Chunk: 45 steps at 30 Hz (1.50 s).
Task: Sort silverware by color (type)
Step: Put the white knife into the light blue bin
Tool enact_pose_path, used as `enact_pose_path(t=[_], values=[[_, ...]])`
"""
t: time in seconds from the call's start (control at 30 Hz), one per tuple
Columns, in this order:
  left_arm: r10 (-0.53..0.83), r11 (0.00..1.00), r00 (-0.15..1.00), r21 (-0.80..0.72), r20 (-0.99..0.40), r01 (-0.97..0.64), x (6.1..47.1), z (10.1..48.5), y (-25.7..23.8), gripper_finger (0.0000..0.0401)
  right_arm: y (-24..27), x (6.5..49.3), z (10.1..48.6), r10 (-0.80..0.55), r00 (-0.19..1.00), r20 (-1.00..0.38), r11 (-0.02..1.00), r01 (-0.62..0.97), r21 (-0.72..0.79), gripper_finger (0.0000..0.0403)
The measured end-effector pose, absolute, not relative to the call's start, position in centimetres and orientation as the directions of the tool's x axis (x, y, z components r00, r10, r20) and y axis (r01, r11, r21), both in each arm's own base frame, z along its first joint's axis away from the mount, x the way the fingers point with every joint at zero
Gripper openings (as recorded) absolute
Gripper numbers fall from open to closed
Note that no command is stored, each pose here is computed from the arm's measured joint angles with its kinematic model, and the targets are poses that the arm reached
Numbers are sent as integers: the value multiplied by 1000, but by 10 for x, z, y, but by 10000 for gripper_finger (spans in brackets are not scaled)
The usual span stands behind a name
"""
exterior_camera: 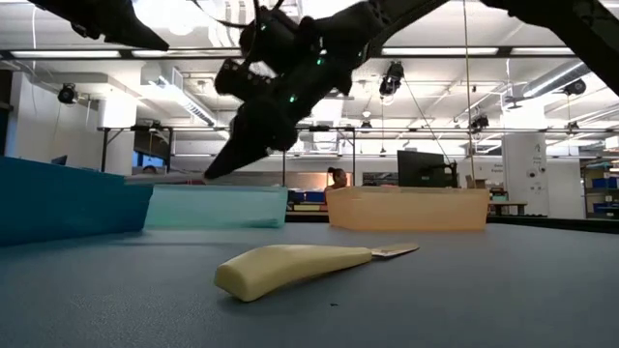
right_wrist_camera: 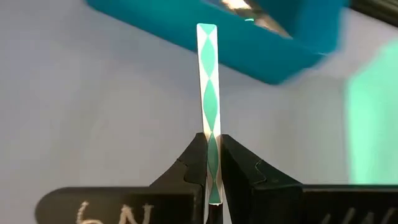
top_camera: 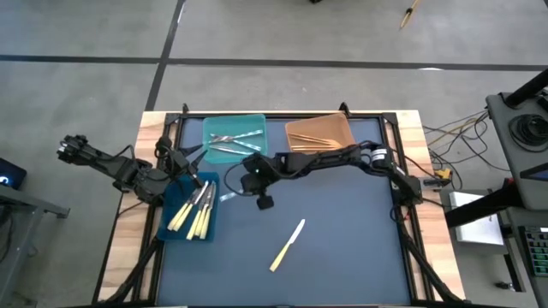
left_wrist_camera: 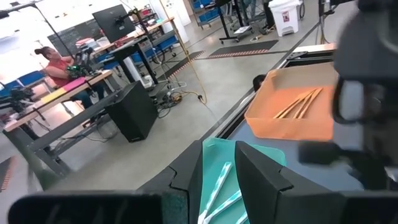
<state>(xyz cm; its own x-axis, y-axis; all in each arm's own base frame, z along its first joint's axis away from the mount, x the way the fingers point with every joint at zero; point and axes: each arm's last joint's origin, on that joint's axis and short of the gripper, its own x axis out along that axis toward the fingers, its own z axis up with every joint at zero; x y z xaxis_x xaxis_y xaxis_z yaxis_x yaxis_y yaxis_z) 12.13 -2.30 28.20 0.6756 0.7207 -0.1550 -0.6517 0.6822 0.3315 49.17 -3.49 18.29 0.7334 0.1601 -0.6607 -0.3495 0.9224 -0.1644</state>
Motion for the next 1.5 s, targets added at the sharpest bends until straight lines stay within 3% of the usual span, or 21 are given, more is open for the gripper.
enact_pose_path(t=[0.27,0.57,0.73,1.0,1.5], values=[[561,822,803,253,-202,-510,139,282,-34,86,-46,474,221,-128,714,-688,903,-204,-379,19],[530,835,798,339,-287,-433,179,256,-52,172,-39,465,235,-297,666,-685,862,-122,-492,18],[553,817,758,405,-345,-411,195,236,-56,200,-34,465,237,-298,673,-677,859,-120,-497,18],[615,778,677,449,-404,-439,213,214,-46,196,-25,462,248,-287,694,-660,854,-125,-504,18],[627,773,640,459,-445,-439,235,196,-29,195,-24,462,249,-286,697,-657,853,-127,-506,18]])
